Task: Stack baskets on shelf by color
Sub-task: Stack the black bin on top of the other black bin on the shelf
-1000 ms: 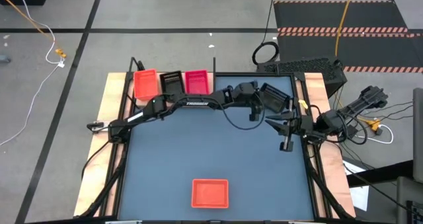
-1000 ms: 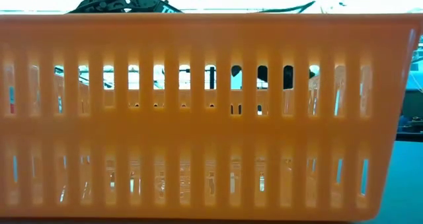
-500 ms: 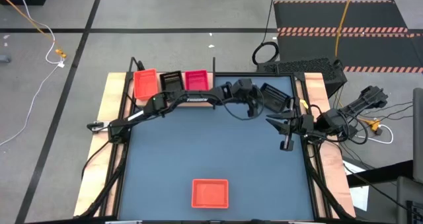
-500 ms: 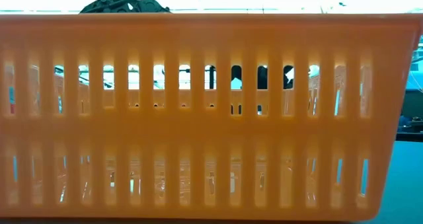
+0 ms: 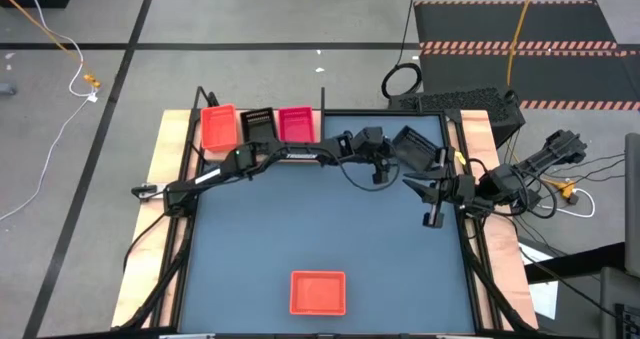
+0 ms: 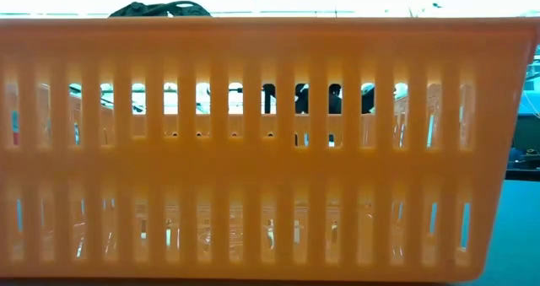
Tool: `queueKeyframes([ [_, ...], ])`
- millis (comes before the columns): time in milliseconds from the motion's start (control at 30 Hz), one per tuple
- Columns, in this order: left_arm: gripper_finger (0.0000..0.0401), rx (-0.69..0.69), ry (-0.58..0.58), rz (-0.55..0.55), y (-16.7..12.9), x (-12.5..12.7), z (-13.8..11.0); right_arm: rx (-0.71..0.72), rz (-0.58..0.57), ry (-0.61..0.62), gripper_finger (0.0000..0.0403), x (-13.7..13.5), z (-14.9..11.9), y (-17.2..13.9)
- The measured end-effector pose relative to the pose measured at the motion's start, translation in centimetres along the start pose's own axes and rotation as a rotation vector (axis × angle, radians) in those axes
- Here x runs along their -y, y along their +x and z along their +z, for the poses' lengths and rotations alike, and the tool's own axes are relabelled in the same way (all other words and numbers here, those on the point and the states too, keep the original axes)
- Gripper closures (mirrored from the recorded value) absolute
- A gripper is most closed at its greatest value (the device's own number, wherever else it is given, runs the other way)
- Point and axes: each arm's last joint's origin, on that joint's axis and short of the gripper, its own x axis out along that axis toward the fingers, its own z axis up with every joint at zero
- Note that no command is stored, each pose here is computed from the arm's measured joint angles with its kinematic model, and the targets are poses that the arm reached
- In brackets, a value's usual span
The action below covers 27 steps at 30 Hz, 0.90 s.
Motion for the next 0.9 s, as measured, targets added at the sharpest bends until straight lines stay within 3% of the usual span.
queueKeyframes([
  [133,0.0169,-0.004,0.013,-0.001,0.0,0.0,-0.1,0.006,-0.003,-0.011,0.0358,0.0,0.1,0.0],
  [333,0.0251,-0.017,0.017,-0.014,0.0,0.6,0.0,0.010,-0.005,-0.034,0.0358,0.1,0.1,0.0],
  [467,0.0293,-0.004,0.035,-0.037,-0.7,1.9,1.6,-0.019,-0.062,-0.058,0.0358,0.2,0.0,0.0],
  [633,0.0314,0.059,0.046,-0.010,-3.8,2.9,6.5,-0.176,-0.391,-0.057,0.0358,1.4,-0.4,-0.1],
  [800,0.0318,-0.143,0.001,0.059,-8.4,4.4,9.5,-0.360,-0.725,-0.072,0.0358,2.3,-1.1,-0.4],
  [900,0.0335,-0.291,0.002,0.067,-10.9,5.7,9.7,-0.469,-0.879,-0.130,0.0358,2.5,-1.8,-0.6],
])
